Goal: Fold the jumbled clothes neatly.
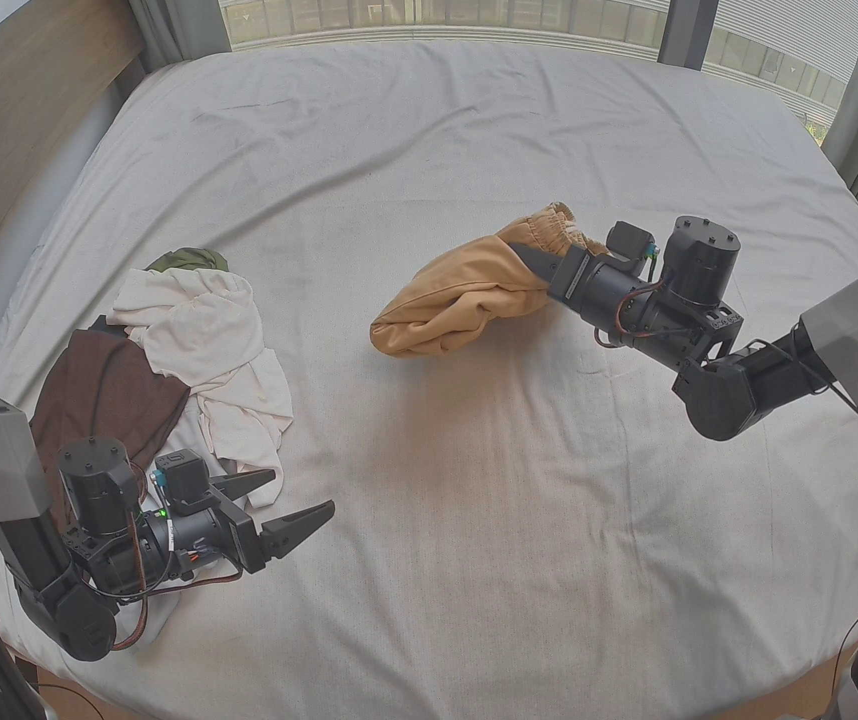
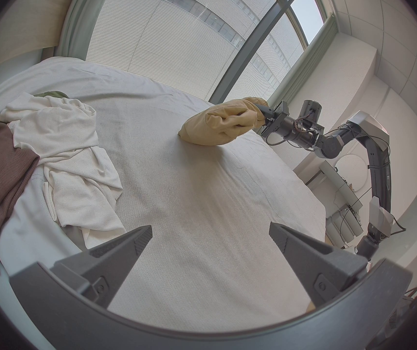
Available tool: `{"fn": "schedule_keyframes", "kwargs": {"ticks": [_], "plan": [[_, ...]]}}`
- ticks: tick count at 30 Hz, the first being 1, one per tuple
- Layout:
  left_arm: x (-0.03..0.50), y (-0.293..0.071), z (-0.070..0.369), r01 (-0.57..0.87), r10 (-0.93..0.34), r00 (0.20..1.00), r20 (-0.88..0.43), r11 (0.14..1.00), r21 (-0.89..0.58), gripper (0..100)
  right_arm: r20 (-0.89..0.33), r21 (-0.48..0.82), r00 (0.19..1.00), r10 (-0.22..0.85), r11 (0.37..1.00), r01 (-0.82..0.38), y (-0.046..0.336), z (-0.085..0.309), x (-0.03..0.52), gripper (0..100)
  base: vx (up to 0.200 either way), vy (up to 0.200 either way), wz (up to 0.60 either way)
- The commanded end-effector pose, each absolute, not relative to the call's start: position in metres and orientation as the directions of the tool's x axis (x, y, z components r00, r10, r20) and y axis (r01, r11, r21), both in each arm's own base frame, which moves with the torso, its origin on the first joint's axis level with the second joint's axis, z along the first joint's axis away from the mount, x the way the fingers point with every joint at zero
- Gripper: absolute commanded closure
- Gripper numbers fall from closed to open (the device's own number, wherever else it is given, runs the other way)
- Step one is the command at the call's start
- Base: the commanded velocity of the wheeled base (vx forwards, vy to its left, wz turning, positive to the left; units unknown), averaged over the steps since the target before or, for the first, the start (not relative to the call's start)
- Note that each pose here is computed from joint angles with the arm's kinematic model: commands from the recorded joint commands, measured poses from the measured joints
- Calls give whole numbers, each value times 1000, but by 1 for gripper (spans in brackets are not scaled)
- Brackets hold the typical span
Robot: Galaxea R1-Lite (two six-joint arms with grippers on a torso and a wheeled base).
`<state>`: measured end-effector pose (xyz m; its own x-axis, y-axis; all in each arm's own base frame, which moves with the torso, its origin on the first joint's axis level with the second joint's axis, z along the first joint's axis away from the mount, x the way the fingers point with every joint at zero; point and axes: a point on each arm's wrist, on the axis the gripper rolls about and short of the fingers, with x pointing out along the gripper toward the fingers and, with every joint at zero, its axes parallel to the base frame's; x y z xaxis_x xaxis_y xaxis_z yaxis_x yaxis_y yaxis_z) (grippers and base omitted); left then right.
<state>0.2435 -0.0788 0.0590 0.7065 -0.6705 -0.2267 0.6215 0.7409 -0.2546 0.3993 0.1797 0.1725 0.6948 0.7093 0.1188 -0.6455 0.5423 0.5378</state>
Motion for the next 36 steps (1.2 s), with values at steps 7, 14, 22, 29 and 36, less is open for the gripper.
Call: {"fn": "schedule_keyframes", "kwargs": {"ticks": [7, 14, 22, 29, 36], "plan": [[244, -79, 58, 621, -670, 705, -231, 741, -256, 0, 140, 530, 694, 706, 539, -655, 182, 182, 410, 100, 0, 0, 0], [244, -79, 58, 620, -670, 705, -231, 741, -257, 0, 193, 507, 689, 698, 531, -679, 183, 195, 418, 100, 0, 0, 0], [245, -79, 53, 616, -669, 701, -247, 743, -263, 0, 225, 492, 685, 693, 526, -694, 182, 210, 422, 100, 0, 0, 0], [244, -79, 53, 615, -669, 700, -249, 743, -264, 0, 212, 492, 699, 683, 543, -680, 173, 191, 449, 100, 0, 0, 0], [244, -78, 53, 614, -667, 703, -247, 744, -263, 0, 144, 525, 719, 680, 563, -638, 174, 142, 467, 100, 0, 0, 0]]}}
